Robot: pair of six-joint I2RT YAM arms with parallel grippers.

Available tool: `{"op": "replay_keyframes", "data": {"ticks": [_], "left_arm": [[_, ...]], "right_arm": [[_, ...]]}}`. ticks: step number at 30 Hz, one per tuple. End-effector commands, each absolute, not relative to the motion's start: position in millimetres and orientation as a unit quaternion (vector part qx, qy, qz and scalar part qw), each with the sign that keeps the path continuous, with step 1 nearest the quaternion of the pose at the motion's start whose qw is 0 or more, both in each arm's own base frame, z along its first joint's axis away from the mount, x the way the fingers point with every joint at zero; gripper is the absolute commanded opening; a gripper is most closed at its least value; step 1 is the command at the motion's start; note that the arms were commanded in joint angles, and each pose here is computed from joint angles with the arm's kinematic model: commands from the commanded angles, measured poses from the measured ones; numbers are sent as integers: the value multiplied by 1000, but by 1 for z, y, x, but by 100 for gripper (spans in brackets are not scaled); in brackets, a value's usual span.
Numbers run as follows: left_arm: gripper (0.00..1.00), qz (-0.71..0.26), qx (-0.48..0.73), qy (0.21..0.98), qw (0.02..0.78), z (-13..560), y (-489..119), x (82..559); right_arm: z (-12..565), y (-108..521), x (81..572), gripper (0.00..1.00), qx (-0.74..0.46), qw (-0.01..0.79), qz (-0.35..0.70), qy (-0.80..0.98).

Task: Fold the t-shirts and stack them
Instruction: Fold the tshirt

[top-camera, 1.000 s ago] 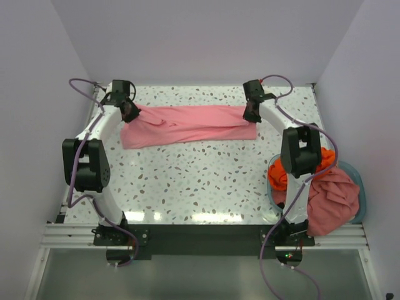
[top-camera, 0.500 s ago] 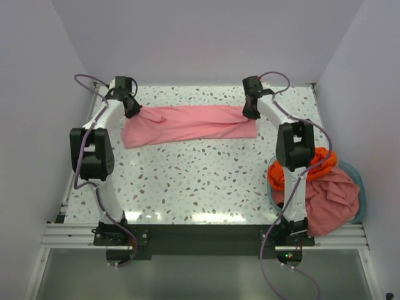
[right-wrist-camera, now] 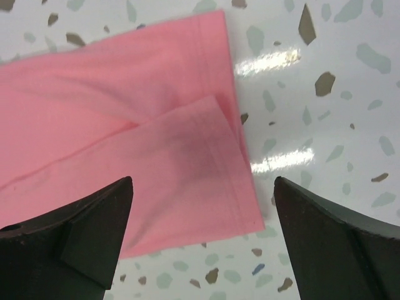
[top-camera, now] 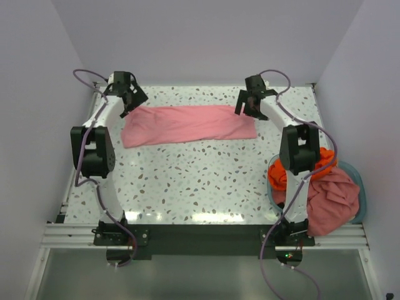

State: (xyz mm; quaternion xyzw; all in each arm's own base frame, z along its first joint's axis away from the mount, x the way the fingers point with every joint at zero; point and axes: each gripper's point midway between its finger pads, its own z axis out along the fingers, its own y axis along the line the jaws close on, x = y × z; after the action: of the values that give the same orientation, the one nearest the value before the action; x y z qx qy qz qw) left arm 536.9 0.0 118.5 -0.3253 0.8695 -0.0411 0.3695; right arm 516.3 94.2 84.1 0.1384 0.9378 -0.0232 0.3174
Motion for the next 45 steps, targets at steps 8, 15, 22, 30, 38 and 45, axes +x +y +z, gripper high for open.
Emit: {"op": "replay_keyframes", "data": {"ticks": [8,15,22,30,38,45], "left_arm": [[100,-48,-304,902,304,65,-33,474],[100,-46,-285,917,275,24,-38,501],[100,-98,-234,920,299,7,-67,568],[100,-208,-170,909,318,-12,-169,626],[100,-255,-203,876,354,-16,-222,648],[100,-200,-263,867,373,-25,-200,655]], "right_arm": [[81,178,518,99,19,333,35,942],[31,172,486,99,13,274,26,961],[-7,199,360,99,-7,201,87,976],[-10,281,179,99,-79,113,193,971],[7,360,95,99,-229,73,291,926],[58,398,75,99,-304,88,348,882]]}}
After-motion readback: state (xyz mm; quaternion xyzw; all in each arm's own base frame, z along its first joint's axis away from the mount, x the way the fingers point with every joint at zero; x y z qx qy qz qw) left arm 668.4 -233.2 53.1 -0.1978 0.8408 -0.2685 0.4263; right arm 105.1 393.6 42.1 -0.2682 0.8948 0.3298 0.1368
